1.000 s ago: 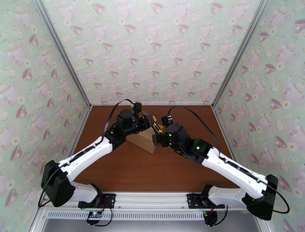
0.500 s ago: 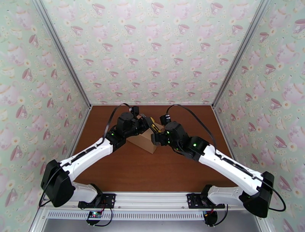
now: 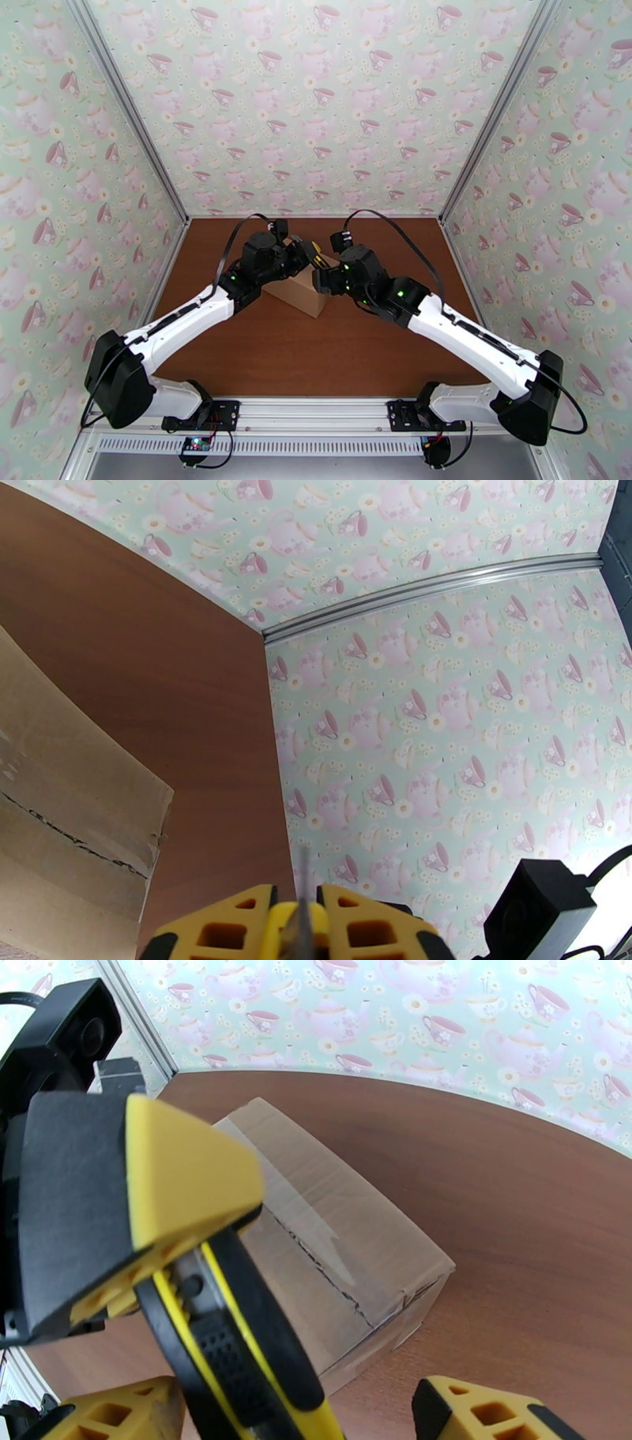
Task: Unpack the express box
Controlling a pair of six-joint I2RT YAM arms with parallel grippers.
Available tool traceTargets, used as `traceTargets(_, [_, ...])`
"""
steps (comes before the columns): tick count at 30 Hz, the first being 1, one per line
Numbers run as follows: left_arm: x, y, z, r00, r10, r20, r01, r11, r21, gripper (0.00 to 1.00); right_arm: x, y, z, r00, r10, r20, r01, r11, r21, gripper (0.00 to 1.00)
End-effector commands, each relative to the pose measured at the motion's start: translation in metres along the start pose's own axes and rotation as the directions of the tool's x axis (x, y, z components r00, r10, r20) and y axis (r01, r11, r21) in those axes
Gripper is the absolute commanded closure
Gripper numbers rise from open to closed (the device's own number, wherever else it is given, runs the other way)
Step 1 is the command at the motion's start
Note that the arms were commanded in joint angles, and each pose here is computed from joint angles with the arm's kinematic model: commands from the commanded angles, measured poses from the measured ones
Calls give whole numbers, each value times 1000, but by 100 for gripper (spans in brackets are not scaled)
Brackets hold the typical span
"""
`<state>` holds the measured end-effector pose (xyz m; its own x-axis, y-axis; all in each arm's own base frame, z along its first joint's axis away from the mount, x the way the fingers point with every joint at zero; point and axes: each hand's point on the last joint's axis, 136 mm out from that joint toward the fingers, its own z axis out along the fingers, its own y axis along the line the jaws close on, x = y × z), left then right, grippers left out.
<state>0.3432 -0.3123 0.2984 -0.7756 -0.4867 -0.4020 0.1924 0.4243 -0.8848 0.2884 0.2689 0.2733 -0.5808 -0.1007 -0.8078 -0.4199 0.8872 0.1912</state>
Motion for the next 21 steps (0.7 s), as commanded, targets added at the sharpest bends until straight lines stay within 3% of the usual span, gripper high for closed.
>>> traceTargets(1, [-6,-26,-8,1000,4,8,-5,996,85,100,-14,4,0,1000,-9,28,10,1000,-10,22])
traceTargets(21, [-10,-27,-7,1000,5,13,-6,997,74,100,-12,3,5,999,-31,10,31,999,7,49])
